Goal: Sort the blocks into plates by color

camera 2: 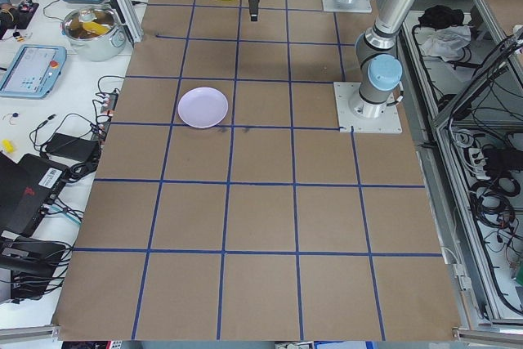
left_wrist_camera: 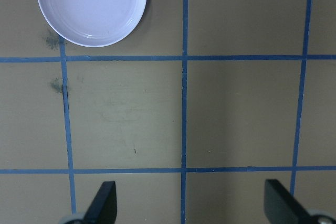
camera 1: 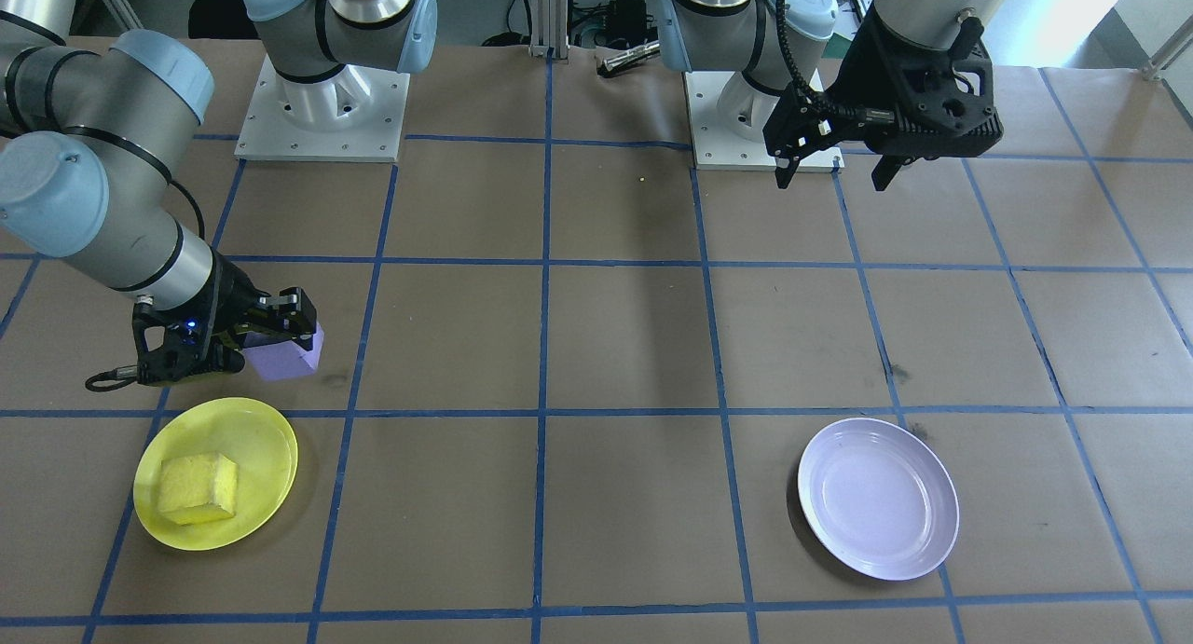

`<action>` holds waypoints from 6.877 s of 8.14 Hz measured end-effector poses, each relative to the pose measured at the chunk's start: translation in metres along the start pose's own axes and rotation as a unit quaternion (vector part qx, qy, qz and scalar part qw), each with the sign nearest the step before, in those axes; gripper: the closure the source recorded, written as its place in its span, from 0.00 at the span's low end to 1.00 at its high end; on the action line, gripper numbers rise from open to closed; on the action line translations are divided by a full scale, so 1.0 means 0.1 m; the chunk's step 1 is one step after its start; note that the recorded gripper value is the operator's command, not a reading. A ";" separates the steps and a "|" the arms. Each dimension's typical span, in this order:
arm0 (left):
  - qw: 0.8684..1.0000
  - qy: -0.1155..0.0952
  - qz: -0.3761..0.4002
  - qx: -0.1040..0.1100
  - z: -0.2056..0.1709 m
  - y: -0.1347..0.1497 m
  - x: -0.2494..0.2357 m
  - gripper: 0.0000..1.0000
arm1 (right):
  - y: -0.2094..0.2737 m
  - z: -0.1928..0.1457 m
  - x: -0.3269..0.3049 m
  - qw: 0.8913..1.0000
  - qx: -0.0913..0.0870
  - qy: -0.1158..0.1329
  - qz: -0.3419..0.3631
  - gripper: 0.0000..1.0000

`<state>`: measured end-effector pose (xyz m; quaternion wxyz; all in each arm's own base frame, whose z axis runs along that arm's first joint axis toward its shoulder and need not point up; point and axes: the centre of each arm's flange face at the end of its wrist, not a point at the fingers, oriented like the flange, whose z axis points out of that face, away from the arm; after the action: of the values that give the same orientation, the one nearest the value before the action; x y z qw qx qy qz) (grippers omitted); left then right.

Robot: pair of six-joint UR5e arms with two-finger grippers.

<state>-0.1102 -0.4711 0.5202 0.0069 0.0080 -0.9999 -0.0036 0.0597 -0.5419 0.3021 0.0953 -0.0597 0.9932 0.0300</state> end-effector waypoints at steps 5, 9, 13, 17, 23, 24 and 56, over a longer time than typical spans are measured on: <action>1.000 0.000 0.000 0.000 0.00 0.00 0.00 0.00 | -0.27 0.28 -1.89 0.999 0.043 -0.027 0.003 1.00; 1.000 0.000 0.000 0.000 0.00 0.00 0.00 0.00 | -0.10 1.04 -3.05 1.000 0.000 -0.019 -0.001 1.00; 1.000 0.001 -0.002 0.000 0.00 0.00 0.00 0.00 | -0.18 1.36 -3.25 1.000 0.010 -0.021 0.005 0.25; 1.000 0.001 0.015 -0.002 0.02 -0.02 -0.01 0.00 | -0.18 1.44 -3.42 0.999 0.045 -0.019 -0.016 0.00; 1.000 0.005 0.006 0.025 0.01 -0.13 -0.01 0.00 | -0.42 0.67 -2.76 0.992 0.110 0.065 -0.005 0.00; 0.999 0.008 -0.034 0.035 0.04 -0.22 0.00 0.00 | -0.49 0.45 -2.46 0.990 0.114 0.081 -0.013 0.00; 0.993 0.020 -0.111 -0.044 3.29 -0.69 1.48 0.63 | 0.48 -1.32 -1.24 0.983 0.044 0.176 -0.019 0.00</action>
<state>-0.2613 -0.5396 0.1924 0.0271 0.1182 -0.9915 -0.0477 0.1499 -0.4900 0.4575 -0.0783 -0.0787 0.9935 -0.0260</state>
